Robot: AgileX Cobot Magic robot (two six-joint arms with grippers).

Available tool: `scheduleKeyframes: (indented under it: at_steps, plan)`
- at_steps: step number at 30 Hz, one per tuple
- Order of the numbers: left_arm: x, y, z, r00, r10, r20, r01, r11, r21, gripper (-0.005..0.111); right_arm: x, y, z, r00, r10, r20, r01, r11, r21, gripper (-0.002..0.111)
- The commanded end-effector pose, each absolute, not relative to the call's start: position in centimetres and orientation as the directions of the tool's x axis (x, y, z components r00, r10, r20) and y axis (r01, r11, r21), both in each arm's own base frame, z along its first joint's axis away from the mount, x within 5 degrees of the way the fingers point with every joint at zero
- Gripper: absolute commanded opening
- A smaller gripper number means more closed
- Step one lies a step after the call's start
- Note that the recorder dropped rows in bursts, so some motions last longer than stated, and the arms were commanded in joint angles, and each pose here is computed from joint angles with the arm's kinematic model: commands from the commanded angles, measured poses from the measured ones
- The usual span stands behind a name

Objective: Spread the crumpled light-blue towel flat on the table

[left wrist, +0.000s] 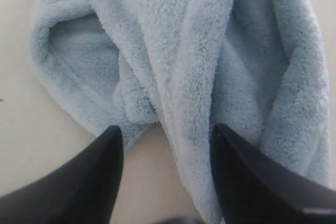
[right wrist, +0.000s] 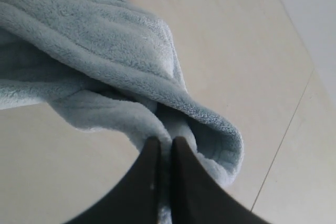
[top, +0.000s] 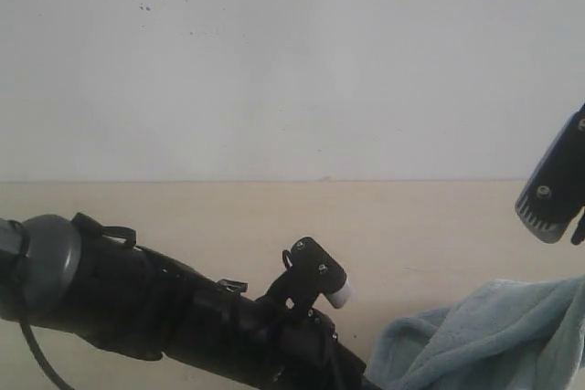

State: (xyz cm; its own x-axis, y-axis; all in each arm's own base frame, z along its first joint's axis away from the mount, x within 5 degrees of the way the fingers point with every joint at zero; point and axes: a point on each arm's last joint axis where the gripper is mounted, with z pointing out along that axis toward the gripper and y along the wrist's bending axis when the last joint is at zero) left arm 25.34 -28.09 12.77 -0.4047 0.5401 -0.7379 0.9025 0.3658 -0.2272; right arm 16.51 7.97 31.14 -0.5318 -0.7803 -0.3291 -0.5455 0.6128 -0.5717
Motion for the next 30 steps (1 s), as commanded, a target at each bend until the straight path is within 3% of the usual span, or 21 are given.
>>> scheduleKeyframes:
  at_steps: [1,13,17,20,26,30]
  plan:
    - [25.0,-28.8,11.6,-0.395,0.567,-0.723,0.910,0.350,-0.223,0.050,16.5,8.0,31.4,-0.519,-0.780,-0.350,-0.542,0.617,-0.571,0.000]
    - [25.3,-28.8,9.7,-0.415,0.594,-0.689,0.901,0.371,-0.223,0.047,16.5,8.0,31.4,-0.517,-0.779,-0.354,-0.541,0.618,-0.570,0.000]
    - [26.1,-29.6,9.5,-0.407,0.589,-0.698,0.904,0.368,-0.217,0.030,16.5,8.0,31.4,-0.526,-0.770,-0.361,-0.533,0.629,-0.565,0.000]
    - [26.2,-30.4,9.3,-0.420,0.580,-0.698,0.899,0.372,-0.231,0.006,16.5,8.0,31.3,-0.529,-0.768,-0.361,-0.533,0.632,-0.563,0.000]
    - [26.6,-30.3,10.6,-0.437,0.567,-0.699,0.875,0.447,-0.184,0.004,16.3,7.7,31.2,-0.552,-0.764,-0.334,-0.532,0.631,-0.565,0.000]
    - [27.1,-28.6,14.3,-0.368,0.591,-0.718,0.850,0.526,-0.003,0.004,16.2,7.6,31.3,-0.562,-0.762,-0.322,-0.528,0.630,-0.569,0.000]
